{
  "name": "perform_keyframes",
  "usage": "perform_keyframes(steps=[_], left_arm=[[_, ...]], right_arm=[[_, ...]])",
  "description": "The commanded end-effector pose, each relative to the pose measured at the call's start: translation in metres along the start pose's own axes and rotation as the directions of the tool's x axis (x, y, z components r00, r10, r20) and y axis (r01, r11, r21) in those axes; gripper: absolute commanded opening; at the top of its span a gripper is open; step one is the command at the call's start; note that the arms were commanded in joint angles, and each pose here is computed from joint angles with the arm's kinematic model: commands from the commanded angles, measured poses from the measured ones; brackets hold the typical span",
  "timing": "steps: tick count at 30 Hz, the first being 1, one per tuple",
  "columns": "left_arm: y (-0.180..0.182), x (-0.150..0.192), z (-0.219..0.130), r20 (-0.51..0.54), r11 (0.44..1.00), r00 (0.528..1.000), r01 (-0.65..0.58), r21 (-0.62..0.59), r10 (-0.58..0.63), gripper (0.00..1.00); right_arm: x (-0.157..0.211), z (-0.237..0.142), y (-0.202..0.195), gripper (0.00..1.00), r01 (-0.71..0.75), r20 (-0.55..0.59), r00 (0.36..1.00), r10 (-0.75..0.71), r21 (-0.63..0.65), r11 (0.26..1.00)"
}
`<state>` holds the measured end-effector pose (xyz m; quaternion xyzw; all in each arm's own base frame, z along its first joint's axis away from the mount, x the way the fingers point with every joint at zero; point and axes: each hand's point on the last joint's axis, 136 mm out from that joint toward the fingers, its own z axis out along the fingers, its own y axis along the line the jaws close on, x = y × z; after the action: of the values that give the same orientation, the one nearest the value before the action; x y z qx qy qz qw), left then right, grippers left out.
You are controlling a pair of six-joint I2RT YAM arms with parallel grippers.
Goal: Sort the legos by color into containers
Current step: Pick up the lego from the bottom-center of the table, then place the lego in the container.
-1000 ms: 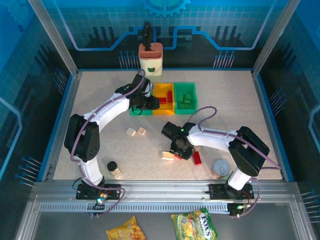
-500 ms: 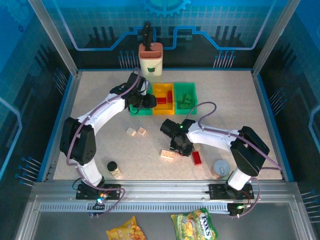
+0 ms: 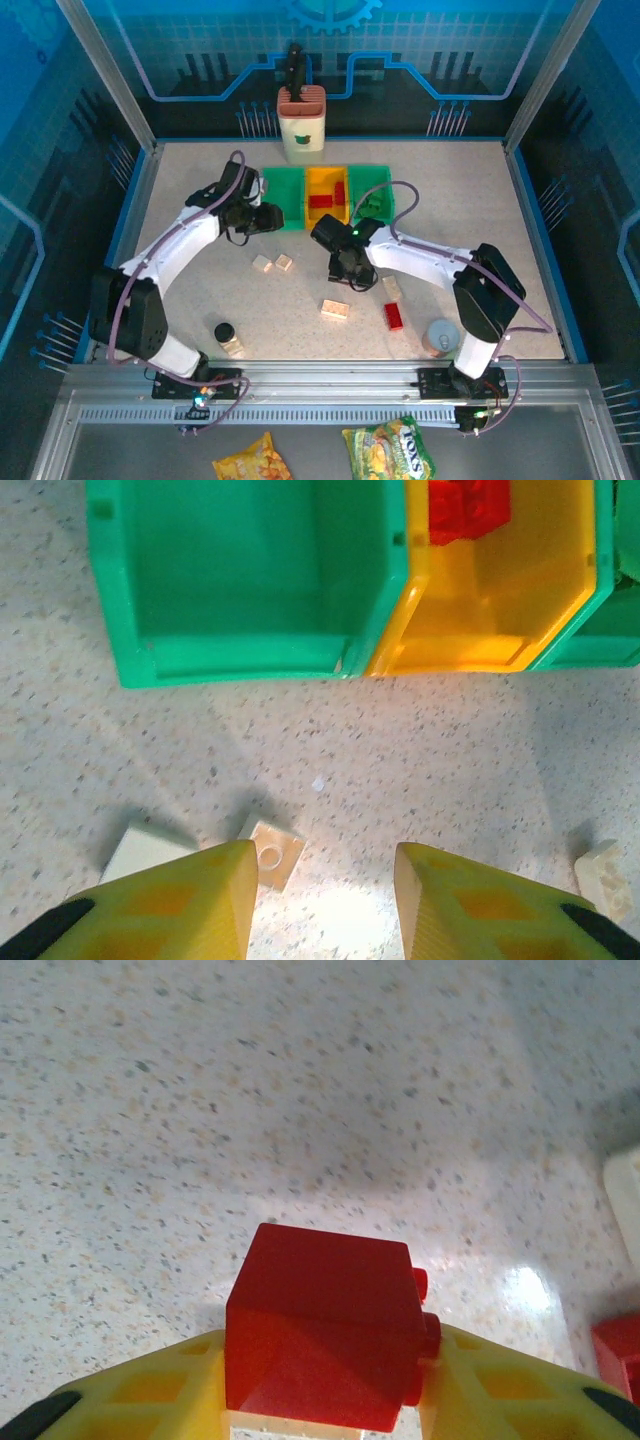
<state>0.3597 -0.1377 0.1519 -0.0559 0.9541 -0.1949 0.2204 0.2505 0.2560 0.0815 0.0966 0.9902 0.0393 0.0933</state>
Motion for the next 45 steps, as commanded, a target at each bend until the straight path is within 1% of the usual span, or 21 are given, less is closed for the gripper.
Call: perform_keyframes(steps=[1,7,12,17,21,25,33,36,45], left_arm=[[0.019,0.02,-0.014,-0.04,0.999,0.999,0.001,-0.049,-0.003,0.42],[0.04,0.031,-0.035,-0.039,0.996,0.999,0.007,-0.091,-0.011,0.43],[0.059,0.036,-0.049,-0.027,0.988,1.0,-0.015,-0.154,0.011,0.45],[0.072,0.041,-0.055,-0.029,0.983,0.999,-0.043,-0.18,0.038,0.45],[0.08,0.039,-0.052,0.02,0.976,0.997,-0.075,-0.202,0.081,0.44],[0.085,0.039,-0.05,0.01,0.974,0.997,-0.073,-0.216,0.077,0.44],[0.084,0.039,-0.049,0.021,0.977,0.997,-0.072,-0.202,0.078,0.44],[0.083,0.039,-0.049,0.021,0.977,0.997,-0.071,-0.199,0.077,0.44],[0.084,0.039,-0.047,0.019,0.978,0.997,-0.069,-0.196,0.074,0.44]], right_arm=[[-0.018,-0.002,0.016,0.46,0.125,0.02,0.992,-0.124,-0.047,0.991],[-0.048,0.0,0.023,0.46,0.201,0.041,0.979,-0.2,-0.025,0.979],[-0.079,-0.003,0.029,0.46,0.209,0.076,0.976,-0.206,-0.034,0.977],[-0.115,-0.01,0.035,0.46,0.213,0.114,0.972,-0.207,-0.044,0.976],[-0.141,-0.009,0.039,0.46,0.215,0.13,0.97,-0.207,-0.049,0.975],[-0.162,-0.004,0.048,0.46,0.223,0.135,0.968,-0.214,-0.061,0.973],[-0.186,0.015,0.066,0.47,0.247,0.111,0.965,-0.24,-0.062,0.967],[-0.189,0.03,0.068,0.47,0.244,0.091,0.967,-0.239,-0.05,0.968],[-0.197,0.056,0.057,0.49,0.196,0.07,0.978,-0.197,0.012,0.98]])
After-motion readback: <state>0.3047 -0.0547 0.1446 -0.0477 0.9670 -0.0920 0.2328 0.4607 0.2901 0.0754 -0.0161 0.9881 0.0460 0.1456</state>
